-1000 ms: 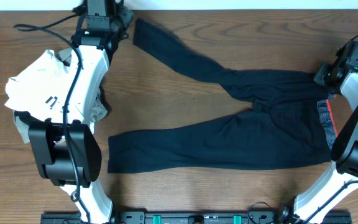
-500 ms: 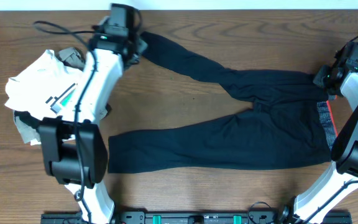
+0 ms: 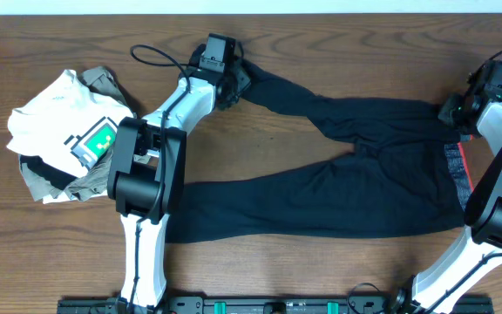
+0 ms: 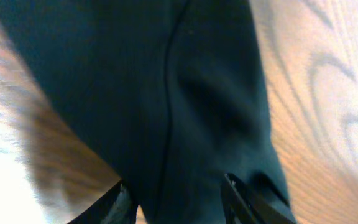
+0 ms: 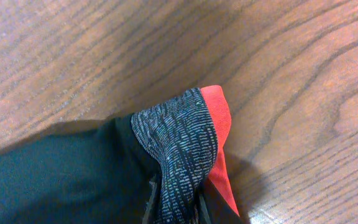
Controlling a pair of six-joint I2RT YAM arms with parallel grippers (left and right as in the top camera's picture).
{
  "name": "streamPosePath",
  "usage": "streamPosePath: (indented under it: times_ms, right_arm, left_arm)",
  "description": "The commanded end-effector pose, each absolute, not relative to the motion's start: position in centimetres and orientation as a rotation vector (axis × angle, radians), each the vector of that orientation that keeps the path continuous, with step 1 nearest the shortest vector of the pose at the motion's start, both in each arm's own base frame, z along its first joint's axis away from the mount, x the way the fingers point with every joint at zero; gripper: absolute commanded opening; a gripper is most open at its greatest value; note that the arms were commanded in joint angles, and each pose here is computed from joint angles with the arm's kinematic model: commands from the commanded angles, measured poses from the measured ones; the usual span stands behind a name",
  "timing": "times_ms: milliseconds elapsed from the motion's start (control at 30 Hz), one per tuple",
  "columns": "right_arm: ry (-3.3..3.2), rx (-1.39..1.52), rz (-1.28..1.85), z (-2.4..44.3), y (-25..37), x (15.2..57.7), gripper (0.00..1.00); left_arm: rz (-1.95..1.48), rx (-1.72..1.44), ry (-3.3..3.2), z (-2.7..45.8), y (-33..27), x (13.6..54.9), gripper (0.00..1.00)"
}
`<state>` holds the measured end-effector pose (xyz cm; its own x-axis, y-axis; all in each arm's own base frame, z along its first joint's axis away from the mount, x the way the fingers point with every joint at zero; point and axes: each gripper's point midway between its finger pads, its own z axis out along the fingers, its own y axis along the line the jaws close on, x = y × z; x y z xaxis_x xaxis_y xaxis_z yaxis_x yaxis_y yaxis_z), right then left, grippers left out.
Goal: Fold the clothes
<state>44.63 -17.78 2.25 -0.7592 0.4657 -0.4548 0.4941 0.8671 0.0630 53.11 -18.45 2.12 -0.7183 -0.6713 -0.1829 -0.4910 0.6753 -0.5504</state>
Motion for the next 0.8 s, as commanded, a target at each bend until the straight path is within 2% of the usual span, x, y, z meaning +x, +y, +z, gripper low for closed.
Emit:
streamPosePath:
  times_ms: [0,100,133,333,467,633,767]
  right_arm:
    - [2.566,0.689,-0.104,3.0,-18.0,44.3,0.16]
    - [2.566,0.689,-0.104,3.0,-18.0,44.3,0.16]
    - [2.567,0.689,-0.104,3.0,-18.0,44.3,0.16]
    - [2.577,0.691,-0.103,2.9,-17.9,44.1,0.17]
    - [2.587,0.694,-0.102,2.8,-17.8,43.9,0.17]
    - [2.586,0.694,-0.102,2.8,-17.9,43.9,0.17]
    - [2.585,0.694,-0.101,2.8,-17.9,43.9,0.17]
  left_arm:
    - [-0.693,-0.992,2.580,-1.2,-18.9,52.0,0.44]
    - [-0.701,-0.986,2.573,-1.1,-19.0,52.2,0.10]
    - [-0.709,-0.983,2.573,-1.1,-19.0,52.2,0.06]
    - [-0.847,-0.887,2.655,0.1,-20.5,51.0,0.06]
    - [-0.711,-0.859,2.769,2.3,-18.8,47.7,0.06]
    - [-0.453,-0.889,2.803,8.5,-15.0,43.3,0.06]
    - [-0.435,-0.841,2.593,14.5,-13.5,45.1,0.06]
